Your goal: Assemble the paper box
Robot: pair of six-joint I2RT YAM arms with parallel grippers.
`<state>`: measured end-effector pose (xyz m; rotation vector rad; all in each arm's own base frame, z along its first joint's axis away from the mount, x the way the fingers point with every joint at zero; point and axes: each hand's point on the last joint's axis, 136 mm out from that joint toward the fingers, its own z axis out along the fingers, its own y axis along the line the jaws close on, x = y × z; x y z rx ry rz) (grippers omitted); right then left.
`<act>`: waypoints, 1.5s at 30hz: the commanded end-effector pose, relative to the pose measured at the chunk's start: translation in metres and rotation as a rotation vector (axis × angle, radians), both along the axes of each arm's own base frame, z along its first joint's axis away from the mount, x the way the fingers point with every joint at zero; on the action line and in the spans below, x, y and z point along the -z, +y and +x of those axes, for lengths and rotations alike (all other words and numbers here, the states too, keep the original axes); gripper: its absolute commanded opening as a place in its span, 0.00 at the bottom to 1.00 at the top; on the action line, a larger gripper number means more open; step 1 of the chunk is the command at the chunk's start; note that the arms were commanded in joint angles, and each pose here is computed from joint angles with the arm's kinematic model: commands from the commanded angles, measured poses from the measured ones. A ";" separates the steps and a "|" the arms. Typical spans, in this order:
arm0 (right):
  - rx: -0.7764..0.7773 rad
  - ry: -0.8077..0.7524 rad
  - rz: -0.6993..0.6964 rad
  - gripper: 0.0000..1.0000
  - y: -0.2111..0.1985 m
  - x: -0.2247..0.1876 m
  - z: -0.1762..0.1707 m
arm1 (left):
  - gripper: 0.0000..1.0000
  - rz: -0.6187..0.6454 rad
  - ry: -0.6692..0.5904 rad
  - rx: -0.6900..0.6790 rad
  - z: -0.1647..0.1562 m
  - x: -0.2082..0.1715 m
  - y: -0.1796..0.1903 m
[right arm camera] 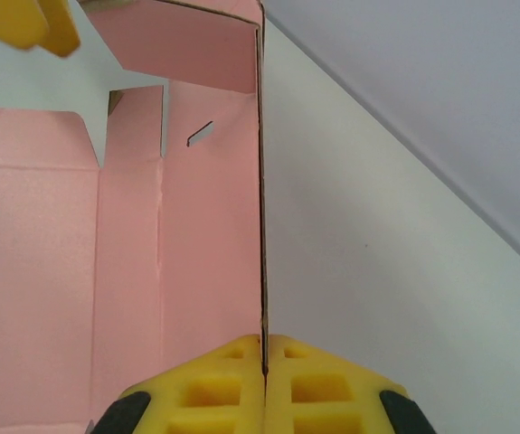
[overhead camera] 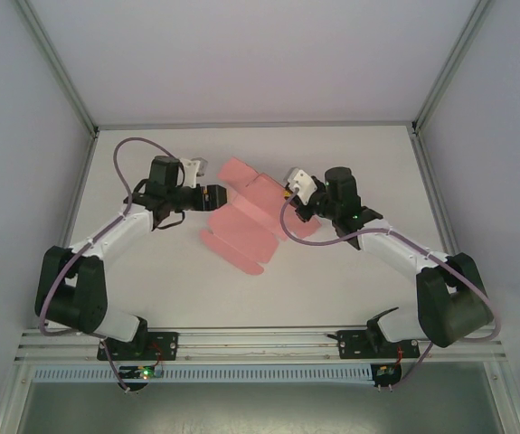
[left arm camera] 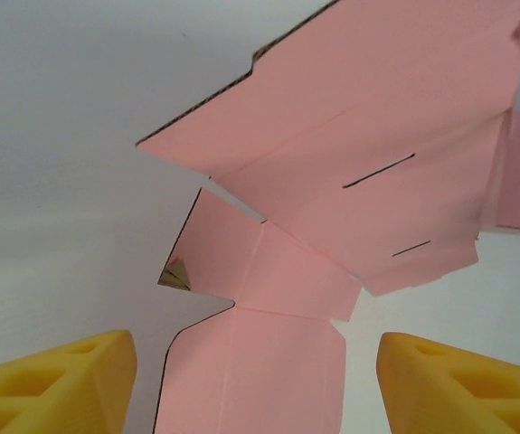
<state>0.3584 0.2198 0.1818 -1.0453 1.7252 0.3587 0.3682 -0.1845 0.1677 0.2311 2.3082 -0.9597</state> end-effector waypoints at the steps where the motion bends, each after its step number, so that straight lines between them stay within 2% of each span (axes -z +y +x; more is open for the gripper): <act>1: -0.032 0.004 0.058 0.00 0.002 -0.013 -0.007 | 0.71 0.024 -0.105 0.041 0.012 -0.017 -0.001; 7: -0.046 0.014 0.082 0.00 0.001 -0.014 -0.008 | 0.71 0.030 -0.076 0.059 0.024 -0.001 -0.003; 11: -0.038 0.016 0.085 0.00 0.000 -0.016 -0.007 | 0.67 0.013 -0.057 0.082 0.029 0.005 -0.006; 15: -0.039 0.024 0.086 0.00 -0.001 -0.015 -0.008 | 0.56 -0.012 -0.074 0.092 0.030 0.001 -0.009; 19: -0.032 0.035 0.086 0.00 -0.001 -0.013 -0.006 | 0.32 -0.067 -0.067 0.130 0.026 0.002 -0.017; 24: -0.044 0.047 0.091 0.00 0.001 -0.013 -0.008 | 0.23 -0.054 -0.086 0.125 0.027 0.004 -0.016; 27: -0.039 0.048 0.092 0.00 0.001 -0.014 -0.008 | 0.12 -0.040 -0.101 0.132 0.026 0.003 -0.018; 29: -0.038 0.050 0.095 0.00 0.001 -0.015 -0.007 | 0.05 0.012 -0.111 0.136 0.024 0.008 -0.021; 31: -0.038 0.052 0.091 0.00 0.003 -0.014 -0.008 | 0.00 0.119 -0.134 0.143 0.022 0.016 -0.027; 36: -0.013 0.022 0.020 0.00 0.010 -0.006 -0.008 | 0.00 0.409 -0.203 0.115 0.020 0.031 -0.044; 39: 0.012 0.012 -0.034 0.00 0.016 0.001 -0.006 | 0.00 0.476 -0.227 0.132 0.018 0.030 -0.064; 45: 0.070 -0.064 -0.199 0.00 0.029 0.024 -0.004 | 0.00 0.512 -0.212 0.159 0.018 0.040 -0.090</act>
